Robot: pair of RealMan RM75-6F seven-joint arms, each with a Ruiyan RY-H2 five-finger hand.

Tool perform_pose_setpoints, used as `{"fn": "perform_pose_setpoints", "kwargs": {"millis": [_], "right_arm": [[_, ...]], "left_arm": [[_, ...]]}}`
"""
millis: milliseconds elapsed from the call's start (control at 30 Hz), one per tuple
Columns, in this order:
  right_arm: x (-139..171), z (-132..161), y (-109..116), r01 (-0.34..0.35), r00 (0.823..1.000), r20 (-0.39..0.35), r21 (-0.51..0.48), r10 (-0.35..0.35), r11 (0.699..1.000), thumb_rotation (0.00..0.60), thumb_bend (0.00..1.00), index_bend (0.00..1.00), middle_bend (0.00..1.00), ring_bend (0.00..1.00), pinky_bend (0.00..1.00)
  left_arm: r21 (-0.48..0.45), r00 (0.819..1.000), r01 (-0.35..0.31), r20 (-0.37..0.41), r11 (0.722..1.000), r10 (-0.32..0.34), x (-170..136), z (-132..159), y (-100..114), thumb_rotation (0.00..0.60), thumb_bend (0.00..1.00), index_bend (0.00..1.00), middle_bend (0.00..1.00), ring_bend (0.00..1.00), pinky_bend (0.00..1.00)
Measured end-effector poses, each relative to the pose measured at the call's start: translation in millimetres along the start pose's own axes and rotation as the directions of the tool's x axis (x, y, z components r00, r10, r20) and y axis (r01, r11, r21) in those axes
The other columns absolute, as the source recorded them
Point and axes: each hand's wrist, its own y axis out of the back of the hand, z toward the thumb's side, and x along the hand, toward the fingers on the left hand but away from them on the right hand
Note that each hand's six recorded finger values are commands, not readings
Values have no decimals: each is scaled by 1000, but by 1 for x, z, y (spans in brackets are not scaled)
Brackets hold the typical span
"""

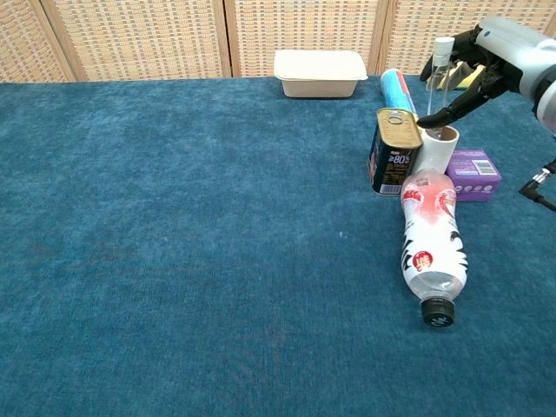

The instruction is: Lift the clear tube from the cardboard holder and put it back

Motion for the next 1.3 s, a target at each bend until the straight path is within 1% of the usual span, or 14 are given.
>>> {"fn": "perform_pose_setpoints", "kwargs": {"millis": [267,600,1100,1300], "right_arm": [[-3,-6,2,13,1000,19,16,-13,1000,600,163,406,399,368,404],[-2,-10,7,29,999,26,60,-31,998,600,166,417,412,386,405],[1,-7,4,11,1000,16,98,-12,995,600,170,460,483,458,417],[1,-7,3,8,1000,18,102,-10,995,600,171,467,493,474,422]], "left_arm": [[0,1000,0,-1,1000,0,0,0,0,600,158,479,445,251,340],[-1,1000,1,-1,1000,-1,0,0,0,600,158,478,444,251,340],[-1,1000,1,-1,1000,-1,0,0,0,600,158,478,445,251,340],[-1,1000,1,-1,1000,-1,0,0,0,600,159,478,445,251,340]]}}
